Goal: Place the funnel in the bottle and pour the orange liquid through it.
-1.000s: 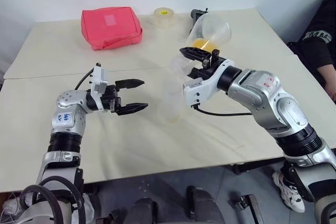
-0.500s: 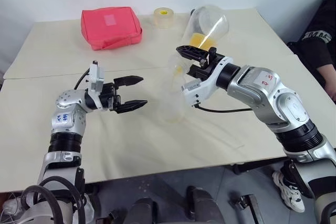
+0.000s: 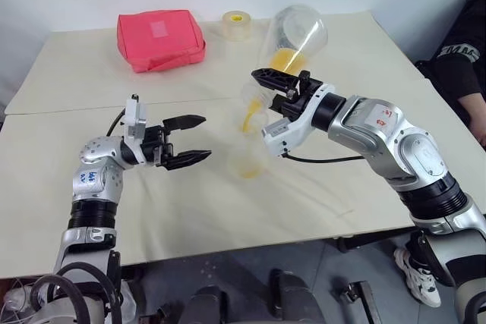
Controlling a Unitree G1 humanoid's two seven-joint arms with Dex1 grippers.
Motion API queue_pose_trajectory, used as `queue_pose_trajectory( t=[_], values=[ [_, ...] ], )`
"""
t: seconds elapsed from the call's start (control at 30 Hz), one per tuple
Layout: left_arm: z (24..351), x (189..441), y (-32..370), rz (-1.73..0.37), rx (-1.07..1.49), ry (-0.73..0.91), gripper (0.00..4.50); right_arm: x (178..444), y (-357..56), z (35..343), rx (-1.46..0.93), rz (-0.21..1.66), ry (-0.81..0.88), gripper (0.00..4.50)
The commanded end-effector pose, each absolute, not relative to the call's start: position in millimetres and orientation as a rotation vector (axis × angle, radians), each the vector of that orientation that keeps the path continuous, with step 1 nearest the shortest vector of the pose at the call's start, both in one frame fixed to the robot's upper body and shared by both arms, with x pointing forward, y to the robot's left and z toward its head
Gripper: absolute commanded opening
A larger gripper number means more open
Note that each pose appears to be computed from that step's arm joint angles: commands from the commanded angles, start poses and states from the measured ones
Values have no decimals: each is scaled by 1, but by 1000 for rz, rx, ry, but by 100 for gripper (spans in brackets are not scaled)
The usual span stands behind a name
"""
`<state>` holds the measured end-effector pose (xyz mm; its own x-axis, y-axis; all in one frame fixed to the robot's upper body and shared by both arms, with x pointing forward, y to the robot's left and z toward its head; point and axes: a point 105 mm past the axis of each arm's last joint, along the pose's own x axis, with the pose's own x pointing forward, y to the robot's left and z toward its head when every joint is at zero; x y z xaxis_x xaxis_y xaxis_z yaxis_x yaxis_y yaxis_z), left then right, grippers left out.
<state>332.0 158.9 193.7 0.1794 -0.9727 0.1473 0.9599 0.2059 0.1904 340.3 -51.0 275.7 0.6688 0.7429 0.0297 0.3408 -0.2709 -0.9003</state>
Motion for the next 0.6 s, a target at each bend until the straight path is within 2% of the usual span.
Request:
queue_pose_trajectory(
  t=[0.03, 0.6],
  values=[
    [202, 326, 164, -1366, 77, -296, 450, 335, -57, 302, -1875, 398, -921, 242],
    [202, 321, 174, -1350, 86, -295, 450, 333, -58, 301, -1903, 398, -941, 242]
  ],
)
